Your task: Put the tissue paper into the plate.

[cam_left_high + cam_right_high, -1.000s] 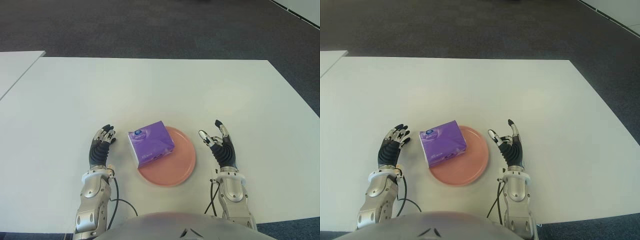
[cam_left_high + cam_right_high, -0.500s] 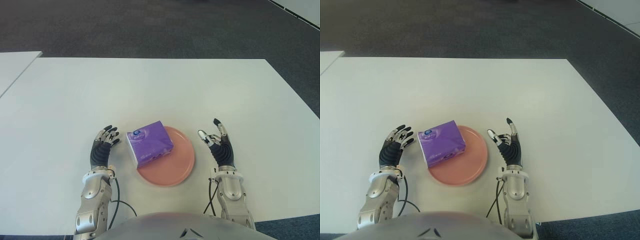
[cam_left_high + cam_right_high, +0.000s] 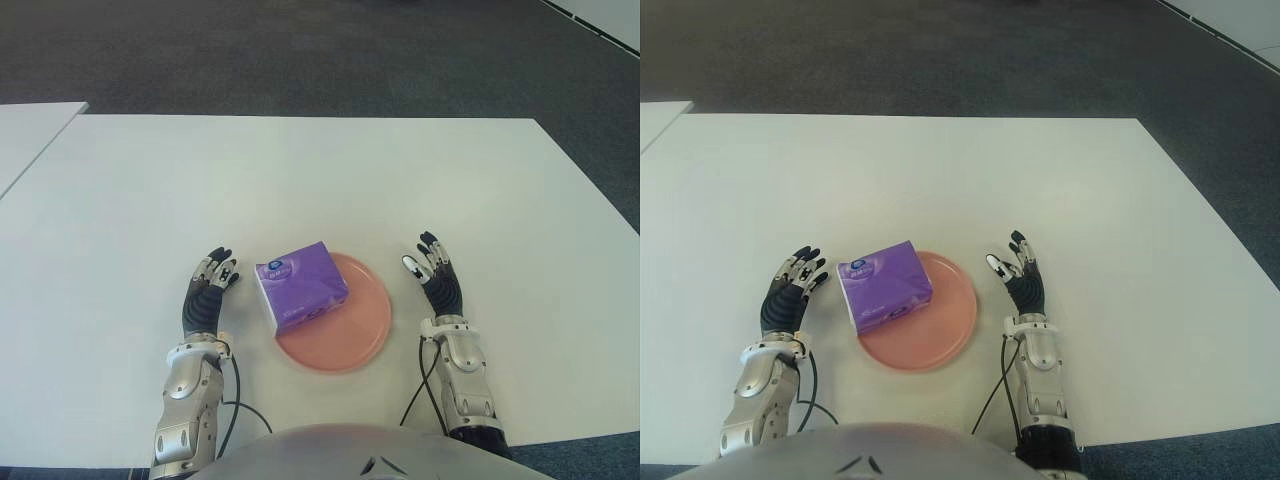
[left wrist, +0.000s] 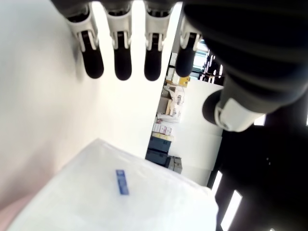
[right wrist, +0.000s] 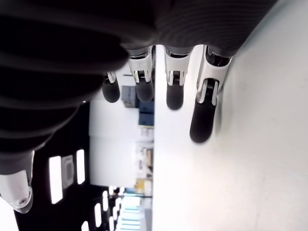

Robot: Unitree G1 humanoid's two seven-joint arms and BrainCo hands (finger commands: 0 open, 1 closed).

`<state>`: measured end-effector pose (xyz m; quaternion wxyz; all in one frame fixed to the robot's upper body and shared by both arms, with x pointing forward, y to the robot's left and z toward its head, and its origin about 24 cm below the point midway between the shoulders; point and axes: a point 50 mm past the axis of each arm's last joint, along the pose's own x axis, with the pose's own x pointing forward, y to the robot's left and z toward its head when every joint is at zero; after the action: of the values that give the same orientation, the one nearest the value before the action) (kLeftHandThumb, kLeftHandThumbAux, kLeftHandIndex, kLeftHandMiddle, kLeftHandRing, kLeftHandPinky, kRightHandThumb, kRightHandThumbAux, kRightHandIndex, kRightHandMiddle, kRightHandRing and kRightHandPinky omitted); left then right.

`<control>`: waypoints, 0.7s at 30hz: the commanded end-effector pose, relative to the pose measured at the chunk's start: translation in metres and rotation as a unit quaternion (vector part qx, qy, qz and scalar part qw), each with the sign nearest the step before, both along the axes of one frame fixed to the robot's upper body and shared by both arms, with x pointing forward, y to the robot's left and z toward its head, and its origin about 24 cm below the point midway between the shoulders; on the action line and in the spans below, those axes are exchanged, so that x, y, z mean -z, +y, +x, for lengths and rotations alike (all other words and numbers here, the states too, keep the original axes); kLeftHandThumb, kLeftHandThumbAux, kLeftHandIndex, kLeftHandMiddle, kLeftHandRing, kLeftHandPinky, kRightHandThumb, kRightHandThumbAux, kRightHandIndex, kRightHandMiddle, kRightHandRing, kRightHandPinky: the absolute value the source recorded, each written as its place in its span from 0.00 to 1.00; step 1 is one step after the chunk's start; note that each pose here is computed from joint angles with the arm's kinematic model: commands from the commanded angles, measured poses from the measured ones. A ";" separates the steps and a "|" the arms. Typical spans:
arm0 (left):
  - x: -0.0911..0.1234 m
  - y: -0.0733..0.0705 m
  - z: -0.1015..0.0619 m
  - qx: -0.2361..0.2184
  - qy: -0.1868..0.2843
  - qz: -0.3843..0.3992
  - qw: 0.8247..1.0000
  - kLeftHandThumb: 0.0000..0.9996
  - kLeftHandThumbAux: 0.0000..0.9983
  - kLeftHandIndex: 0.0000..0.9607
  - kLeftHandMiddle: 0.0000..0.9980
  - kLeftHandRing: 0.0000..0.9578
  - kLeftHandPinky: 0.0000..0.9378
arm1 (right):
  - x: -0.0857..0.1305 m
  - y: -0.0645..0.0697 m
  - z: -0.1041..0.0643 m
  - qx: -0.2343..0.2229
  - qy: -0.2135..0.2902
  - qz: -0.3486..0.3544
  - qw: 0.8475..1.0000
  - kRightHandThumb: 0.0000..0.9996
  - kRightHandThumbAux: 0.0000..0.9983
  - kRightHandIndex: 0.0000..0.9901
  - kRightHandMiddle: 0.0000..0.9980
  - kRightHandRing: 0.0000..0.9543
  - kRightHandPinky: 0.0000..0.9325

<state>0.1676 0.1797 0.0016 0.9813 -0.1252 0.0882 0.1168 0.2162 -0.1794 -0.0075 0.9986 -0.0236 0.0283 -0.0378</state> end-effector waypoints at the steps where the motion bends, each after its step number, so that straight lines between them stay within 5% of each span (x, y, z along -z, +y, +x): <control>1: 0.020 -0.002 -0.005 0.022 0.020 -0.022 0.999 0.08 0.53 0.18 0.15 0.15 0.18 | 0.048 -0.007 -0.018 0.006 0.065 0.034 0.997 0.14 0.53 0.00 0.00 0.00 0.00; 21: 0.033 0.000 -0.005 0.010 0.008 -0.044 0.999 0.06 0.49 0.17 0.13 0.13 0.20 | 0.059 -0.007 -0.015 -0.049 0.049 0.022 0.997 0.00 0.47 0.00 0.00 0.00 0.00</control>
<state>0.1701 0.1824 -0.0141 0.9820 -0.1492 0.0584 0.0998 0.2478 -0.1826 -0.0147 0.9987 -0.0195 -0.0433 0.0194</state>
